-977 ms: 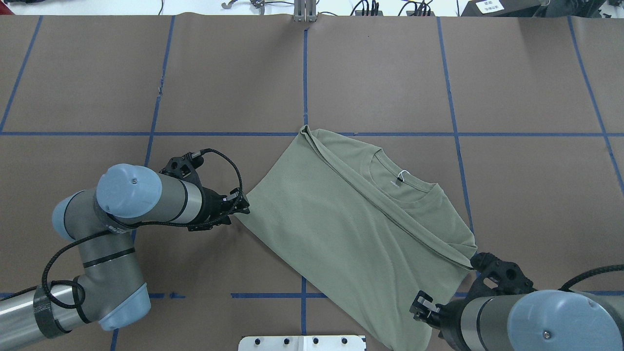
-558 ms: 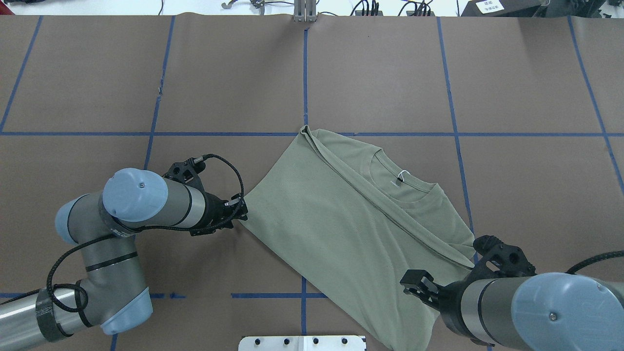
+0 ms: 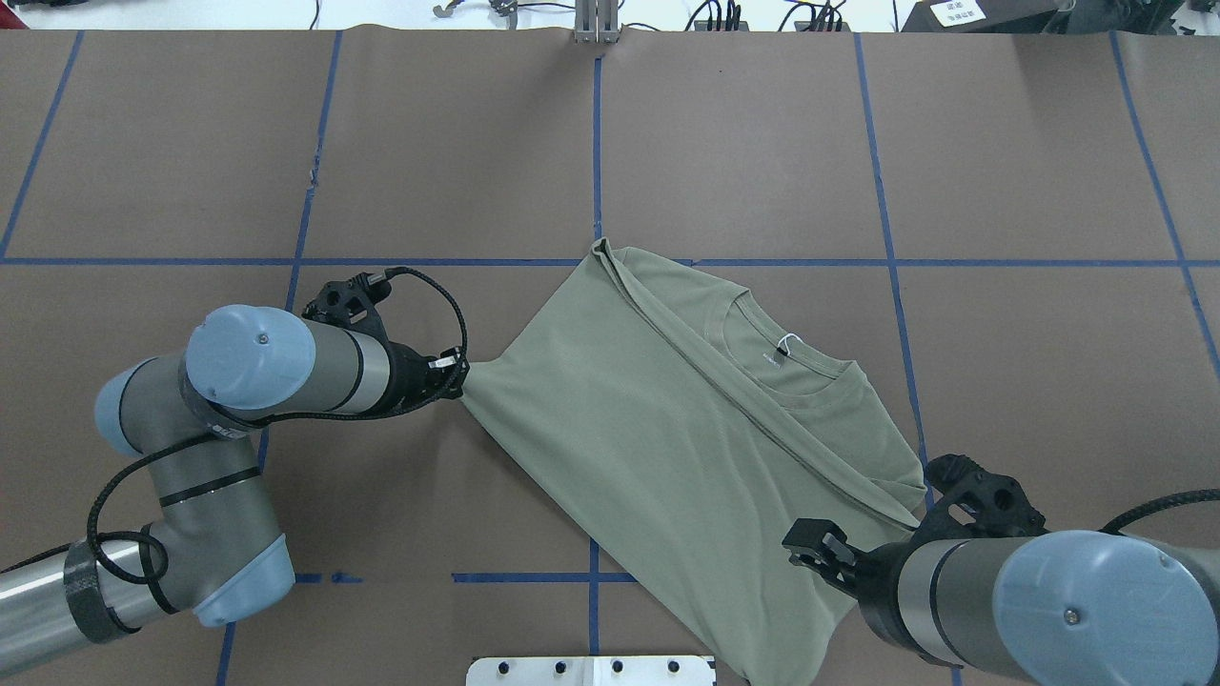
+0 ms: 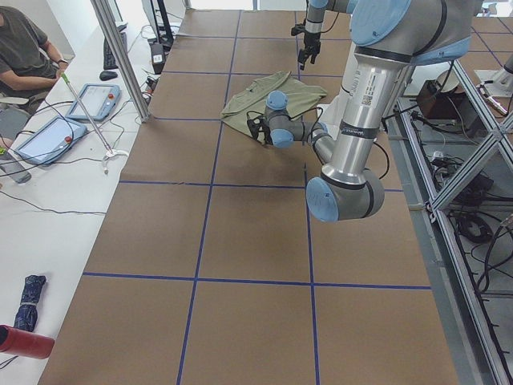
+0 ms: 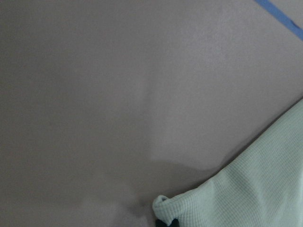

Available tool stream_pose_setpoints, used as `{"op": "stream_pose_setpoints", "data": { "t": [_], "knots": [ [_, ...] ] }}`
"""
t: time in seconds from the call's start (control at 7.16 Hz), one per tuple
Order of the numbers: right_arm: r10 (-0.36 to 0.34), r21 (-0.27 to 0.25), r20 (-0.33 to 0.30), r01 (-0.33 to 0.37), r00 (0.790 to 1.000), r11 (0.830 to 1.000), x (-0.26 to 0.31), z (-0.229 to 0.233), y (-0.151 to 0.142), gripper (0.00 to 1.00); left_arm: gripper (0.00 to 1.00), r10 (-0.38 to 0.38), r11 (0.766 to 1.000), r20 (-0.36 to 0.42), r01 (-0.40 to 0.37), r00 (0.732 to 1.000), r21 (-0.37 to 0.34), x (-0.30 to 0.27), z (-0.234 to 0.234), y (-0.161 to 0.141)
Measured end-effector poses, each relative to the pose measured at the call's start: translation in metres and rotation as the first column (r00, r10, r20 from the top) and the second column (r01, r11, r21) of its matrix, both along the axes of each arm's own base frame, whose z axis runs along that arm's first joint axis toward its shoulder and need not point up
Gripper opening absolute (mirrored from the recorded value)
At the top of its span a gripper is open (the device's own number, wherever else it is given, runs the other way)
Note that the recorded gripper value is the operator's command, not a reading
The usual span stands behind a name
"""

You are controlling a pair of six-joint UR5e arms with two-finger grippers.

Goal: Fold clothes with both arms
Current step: 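Hold both corners and rotate the folded shirt a quarter turn, then release and move the right gripper over the shirt while the left gripper holds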

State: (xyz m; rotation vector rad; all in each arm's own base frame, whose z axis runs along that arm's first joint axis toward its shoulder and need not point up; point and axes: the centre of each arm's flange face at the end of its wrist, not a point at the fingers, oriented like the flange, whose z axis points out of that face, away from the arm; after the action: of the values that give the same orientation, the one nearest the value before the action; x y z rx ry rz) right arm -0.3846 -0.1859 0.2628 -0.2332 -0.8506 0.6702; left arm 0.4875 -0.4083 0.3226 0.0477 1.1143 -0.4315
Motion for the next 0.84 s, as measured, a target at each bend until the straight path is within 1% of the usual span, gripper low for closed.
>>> {"op": "stream_pose_setpoints", "data": {
  "t": [0.14,0.28,0.42,0.56,0.84],
  "knots": [
    [0.004,0.004,0.007,-0.004,1.000,1.000,-0.002,-0.003,-0.001,1.00,0.00,-0.025,0.996,0.031,0.022,0.999,0.081,-0.021,0.000,-0.030],
    [0.013,0.008,0.016,-0.013,1.000,1.000,-0.002,-0.007,-0.004,1.00,0.00,-0.054,0.989,0.059,0.045,0.997,0.144,-0.040,0.000,-0.063],
    [0.031,0.010,0.022,-0.031,0.999,0.999,-0.002,-0.010,-0.011,1.00,0.00,-0.086,0.982,0.080,0.071,0.993,0.178,-0.043,-0.005,-0.101],
    [0.054,0.012,0.026,-0.055,0.998,0.998,-0.002,-0.012,-0.022,1.00,0.00,-0.119,0.976,0.086,0.101,0.989,0.191,-0.037,-0.013,-0.142],
    [0.109,0.014,0.036,-0.110,0.993,0.994,-0.012,-0.020,-0.048,1.00,0.00,-0.188,0.960,0.059,0.171,0.980,0.220,-0.021,-0.022,-0.227]
  ]
}}
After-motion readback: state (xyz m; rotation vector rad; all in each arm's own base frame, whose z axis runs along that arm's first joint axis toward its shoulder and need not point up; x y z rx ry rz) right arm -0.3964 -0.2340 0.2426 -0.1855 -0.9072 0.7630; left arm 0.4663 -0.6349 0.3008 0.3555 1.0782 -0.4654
